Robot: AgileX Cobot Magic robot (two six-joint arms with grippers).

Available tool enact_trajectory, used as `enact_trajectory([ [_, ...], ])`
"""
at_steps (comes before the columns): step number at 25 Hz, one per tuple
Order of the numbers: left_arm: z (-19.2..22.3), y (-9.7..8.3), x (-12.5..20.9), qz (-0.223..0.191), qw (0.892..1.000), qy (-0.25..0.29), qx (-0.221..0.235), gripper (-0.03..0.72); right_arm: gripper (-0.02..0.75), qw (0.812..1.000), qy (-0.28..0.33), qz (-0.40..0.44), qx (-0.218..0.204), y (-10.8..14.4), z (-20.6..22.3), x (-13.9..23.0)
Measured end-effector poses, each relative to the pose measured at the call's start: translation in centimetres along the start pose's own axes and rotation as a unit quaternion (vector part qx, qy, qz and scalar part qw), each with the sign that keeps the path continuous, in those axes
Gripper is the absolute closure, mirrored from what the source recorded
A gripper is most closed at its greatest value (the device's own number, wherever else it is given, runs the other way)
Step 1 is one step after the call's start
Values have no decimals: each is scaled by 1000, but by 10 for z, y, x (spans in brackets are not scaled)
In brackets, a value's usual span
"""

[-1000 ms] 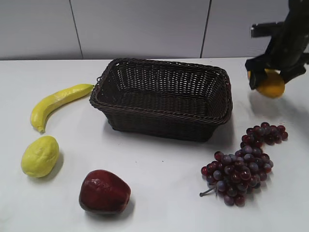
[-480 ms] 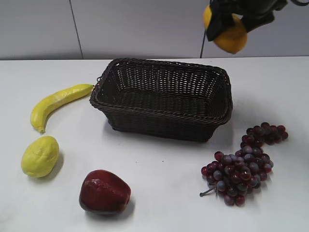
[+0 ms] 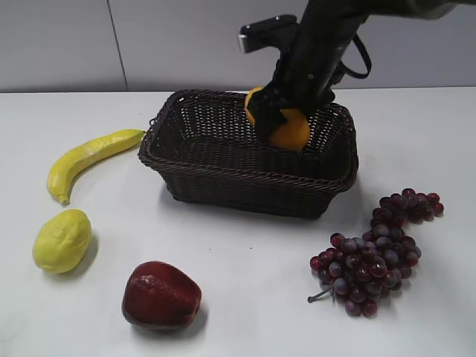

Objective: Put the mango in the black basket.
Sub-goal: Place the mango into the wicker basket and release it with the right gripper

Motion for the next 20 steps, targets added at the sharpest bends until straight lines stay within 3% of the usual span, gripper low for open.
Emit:
enact_trajectory([
  [6,0,0,0,0,1000,0,0,99,146,999,35,-2,0,-1,42,13],
  [11,0,0,0,0,1000,0,0,99,79,999,38,-13,11,-5,46,13],
  [16,0,0,0,0,1000,0,0,99,74,999,24,-17,17,-7,14,-2],
  [20,0,0,0,0,1000,0,0,99,74,999,-24,-20,31,-8,-56,-19],
])
Point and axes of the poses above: a point on each arm's last joint axis where the gripper is mounted, z pointing out along that axis toward the gripper, y along the wrist's bending axis when the last joint is at zero, x = y × z, the point moved 6 cm from there along z, pointing out along that axis toward the gripper
